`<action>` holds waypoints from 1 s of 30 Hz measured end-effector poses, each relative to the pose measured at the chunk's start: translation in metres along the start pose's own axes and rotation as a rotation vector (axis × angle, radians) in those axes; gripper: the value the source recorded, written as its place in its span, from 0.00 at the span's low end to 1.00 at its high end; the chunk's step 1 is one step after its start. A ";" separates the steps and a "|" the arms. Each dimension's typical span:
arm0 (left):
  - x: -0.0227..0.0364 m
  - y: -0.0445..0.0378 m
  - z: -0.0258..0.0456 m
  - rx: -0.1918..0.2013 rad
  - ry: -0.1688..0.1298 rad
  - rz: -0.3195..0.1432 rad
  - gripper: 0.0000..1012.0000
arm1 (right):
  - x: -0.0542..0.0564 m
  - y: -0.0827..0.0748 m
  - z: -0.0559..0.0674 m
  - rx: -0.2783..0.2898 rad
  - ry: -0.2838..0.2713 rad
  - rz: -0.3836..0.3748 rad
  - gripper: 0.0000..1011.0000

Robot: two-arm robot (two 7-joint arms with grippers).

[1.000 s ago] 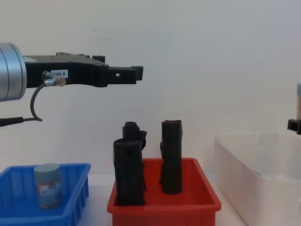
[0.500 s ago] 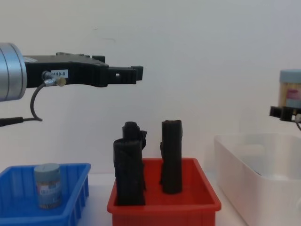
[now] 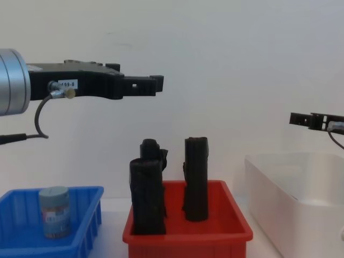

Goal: Pick the cotton swabs from the blue box and place them into the white box.

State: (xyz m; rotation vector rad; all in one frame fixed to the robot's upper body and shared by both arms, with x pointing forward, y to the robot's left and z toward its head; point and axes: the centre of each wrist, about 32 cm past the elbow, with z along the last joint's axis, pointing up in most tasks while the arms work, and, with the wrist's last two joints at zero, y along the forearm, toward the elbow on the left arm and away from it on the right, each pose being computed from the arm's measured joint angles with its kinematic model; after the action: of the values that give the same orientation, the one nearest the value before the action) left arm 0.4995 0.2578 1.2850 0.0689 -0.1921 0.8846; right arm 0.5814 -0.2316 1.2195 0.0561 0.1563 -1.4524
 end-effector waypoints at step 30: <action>0.0000 0.0000 0.0000 0.000 0.000 0.000 0.99 | -0.003 0.001 0.004 0.003 -0.002 0.024 0.99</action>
State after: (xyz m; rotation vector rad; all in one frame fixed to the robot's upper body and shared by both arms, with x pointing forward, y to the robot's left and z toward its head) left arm 0.4995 0.2578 1.2850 0.0688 -0.1921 0.8845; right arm 0.5828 -0.2294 1.2233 0.0591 0.1516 -1.4287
